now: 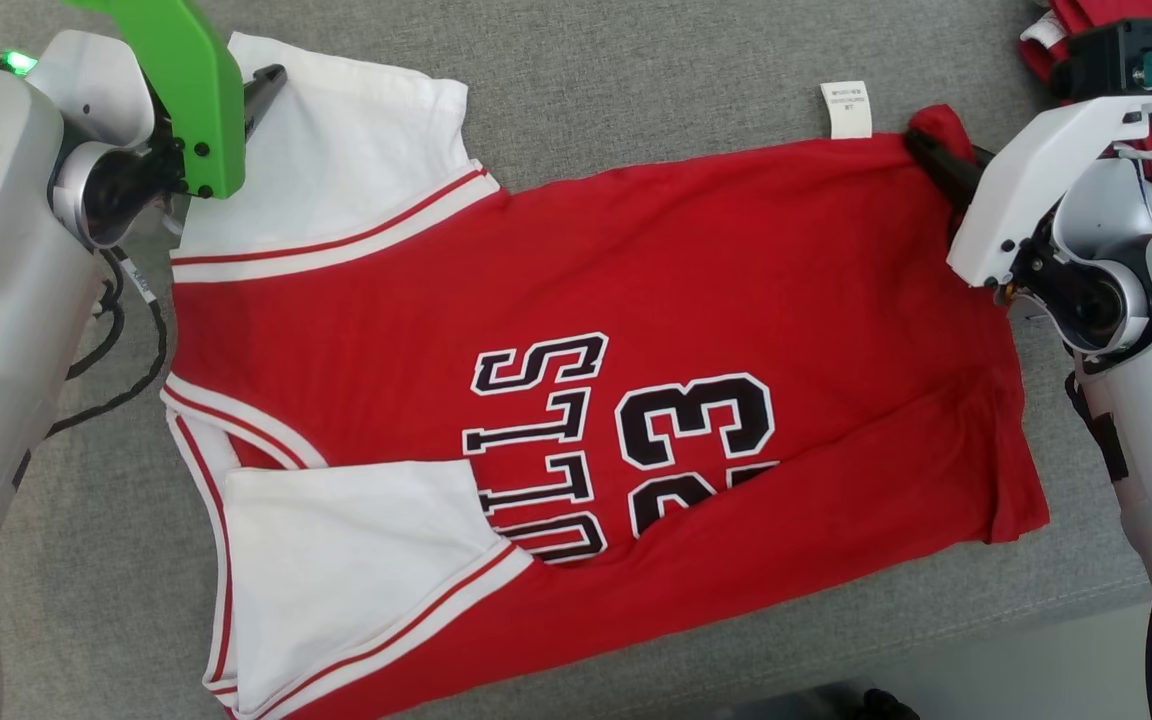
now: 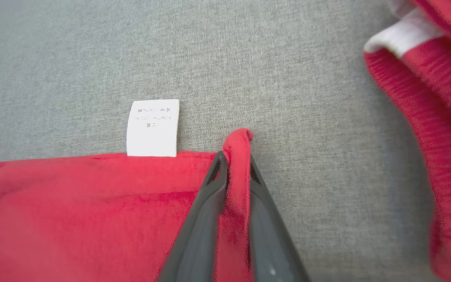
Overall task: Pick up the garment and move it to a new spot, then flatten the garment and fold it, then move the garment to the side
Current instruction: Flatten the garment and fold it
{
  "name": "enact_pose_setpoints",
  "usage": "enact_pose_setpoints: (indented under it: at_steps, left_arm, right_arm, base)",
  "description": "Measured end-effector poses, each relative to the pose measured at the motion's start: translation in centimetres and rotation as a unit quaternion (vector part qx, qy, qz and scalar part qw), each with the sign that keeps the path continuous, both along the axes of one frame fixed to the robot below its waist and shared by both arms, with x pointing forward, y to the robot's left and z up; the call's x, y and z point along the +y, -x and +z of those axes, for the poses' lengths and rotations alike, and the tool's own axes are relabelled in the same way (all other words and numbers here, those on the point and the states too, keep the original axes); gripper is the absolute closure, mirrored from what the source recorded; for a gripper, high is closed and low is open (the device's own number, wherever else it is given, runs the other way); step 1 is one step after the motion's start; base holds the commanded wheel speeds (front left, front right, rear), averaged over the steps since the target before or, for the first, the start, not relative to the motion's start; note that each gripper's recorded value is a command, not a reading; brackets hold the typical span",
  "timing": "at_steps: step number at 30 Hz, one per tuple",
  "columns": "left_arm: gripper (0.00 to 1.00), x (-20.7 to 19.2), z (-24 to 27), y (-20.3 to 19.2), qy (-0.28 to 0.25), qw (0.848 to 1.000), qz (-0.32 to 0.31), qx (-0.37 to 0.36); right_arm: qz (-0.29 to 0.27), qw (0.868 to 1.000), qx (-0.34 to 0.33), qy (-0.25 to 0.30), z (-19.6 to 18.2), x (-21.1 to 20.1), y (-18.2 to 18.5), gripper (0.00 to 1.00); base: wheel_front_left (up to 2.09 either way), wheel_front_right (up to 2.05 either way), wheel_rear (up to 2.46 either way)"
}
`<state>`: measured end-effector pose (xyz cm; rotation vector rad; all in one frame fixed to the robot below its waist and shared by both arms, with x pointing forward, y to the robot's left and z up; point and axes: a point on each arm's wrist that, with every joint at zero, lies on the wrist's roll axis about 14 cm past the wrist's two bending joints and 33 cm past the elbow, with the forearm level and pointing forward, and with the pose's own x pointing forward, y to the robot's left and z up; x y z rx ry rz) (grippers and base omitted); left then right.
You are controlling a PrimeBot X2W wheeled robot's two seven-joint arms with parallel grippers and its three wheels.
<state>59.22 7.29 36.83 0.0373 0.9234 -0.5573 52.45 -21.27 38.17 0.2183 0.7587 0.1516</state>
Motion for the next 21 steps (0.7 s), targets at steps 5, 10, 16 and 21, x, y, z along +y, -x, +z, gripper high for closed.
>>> enact_pose_setpoints:
  at_steps: [5, 10, 16, 21]
  left_arm:
    - [1.00, -0.2, 0.4, 0.1, 0.005, 1.000, -0.002, -0.006]
    - [1.00, 1.0, 1.7, -0.4, 0.003, 0.999, 0.013, -0.030]
    - [1.00, 2.1, 3.0, -0.2, 0.003, 0.999, 0.025, -0.047]
    - [1.00, 2.8, 4.1, 0.1, -0.001, 0.998, 0.031, -0.058]
  right_arm:
    - [0.002, 1.000, -0.016, -0.001, 0.6, 0.2, -0.2, 1.00]
    - [-0.006, 0.999, -0.046, 0.001, 1.6, -0.2, -0.7, 1.00]
    - [-0.017, 0.997, -0.076, 0.005, 2.6, -0.6, -1.0, 1.00]
    - [-0.023, 0.997, -0.078, 0.013, 2.7, -1.0, -0.7, 1.00]
  base:
    - [0.00, 0.00, 0.00]
    - [0.00, 0.00, 0.00]
    - [0.00, 0.00, 0.00]
    - [0.00, 0.00, 0.00]
